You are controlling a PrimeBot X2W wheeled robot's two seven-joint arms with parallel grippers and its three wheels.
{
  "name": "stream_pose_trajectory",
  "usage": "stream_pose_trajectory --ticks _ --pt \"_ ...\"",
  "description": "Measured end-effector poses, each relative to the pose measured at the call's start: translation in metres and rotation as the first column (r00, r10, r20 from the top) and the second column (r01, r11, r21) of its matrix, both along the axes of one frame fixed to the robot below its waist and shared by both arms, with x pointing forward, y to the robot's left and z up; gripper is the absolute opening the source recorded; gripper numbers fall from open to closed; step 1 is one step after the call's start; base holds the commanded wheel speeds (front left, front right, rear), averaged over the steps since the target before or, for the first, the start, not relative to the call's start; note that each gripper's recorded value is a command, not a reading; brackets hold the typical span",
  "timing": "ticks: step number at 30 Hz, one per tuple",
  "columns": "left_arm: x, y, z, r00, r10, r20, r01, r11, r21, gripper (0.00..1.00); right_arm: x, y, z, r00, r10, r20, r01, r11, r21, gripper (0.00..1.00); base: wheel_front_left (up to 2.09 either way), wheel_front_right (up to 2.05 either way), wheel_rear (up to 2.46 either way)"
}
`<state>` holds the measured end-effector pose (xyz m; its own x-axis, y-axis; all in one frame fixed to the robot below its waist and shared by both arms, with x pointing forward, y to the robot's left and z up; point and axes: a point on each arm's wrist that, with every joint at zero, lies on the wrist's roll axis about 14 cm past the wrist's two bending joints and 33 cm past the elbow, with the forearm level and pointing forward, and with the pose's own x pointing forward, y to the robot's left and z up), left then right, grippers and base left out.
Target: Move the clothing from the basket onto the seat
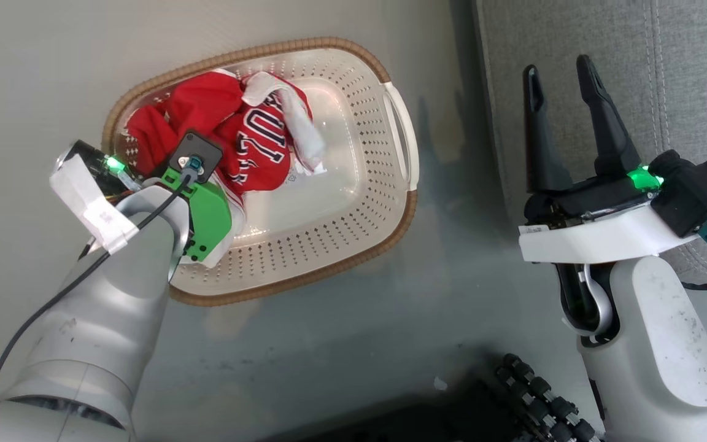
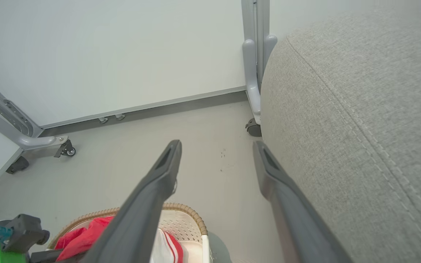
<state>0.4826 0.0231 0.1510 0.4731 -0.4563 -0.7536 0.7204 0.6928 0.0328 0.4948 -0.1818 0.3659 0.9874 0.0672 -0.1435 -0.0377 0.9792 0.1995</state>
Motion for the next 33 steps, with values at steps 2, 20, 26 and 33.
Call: stream_pose_trajectory --ticks 2,20,26,33 --pt "0.000 0.000 0.009 1.000 0.022 0.011 -0.021 0.999 -0.027 0.00 -0.001 -0.001 0.006 1.000 -0.004 0.010 0.004 1.000 -0.002 1.00 0.00 0.00 0.00" --pt "0.010 -0.017 0.170 0.929 0.305 0.207 -0.190 0.877 -0.442 0.00 -0.034 0.000 0.069 0.996 -0.013 0.088 0.015 1.000 -0.022 1.00 0.00 0.00 0.00" --pt "0.010 -0.012 0.229 0.881 0.376 0.286 -0.172 0.819 -0.548 0.00 -0.044 0.005 0.091 0.993 0.000 0.119 0.002 1.000 -0.019 1.00 0.00 0.00 0.00" --pt "0.008 0.000 0.300 0.806 0.461 0.370 -0.124 0.744 -0.657 0.00 -0.057 0.012 0.115 0.988 0.027 0.153 -0.021 0.999 -0.036 1.00 0.00 0.00 0.00"
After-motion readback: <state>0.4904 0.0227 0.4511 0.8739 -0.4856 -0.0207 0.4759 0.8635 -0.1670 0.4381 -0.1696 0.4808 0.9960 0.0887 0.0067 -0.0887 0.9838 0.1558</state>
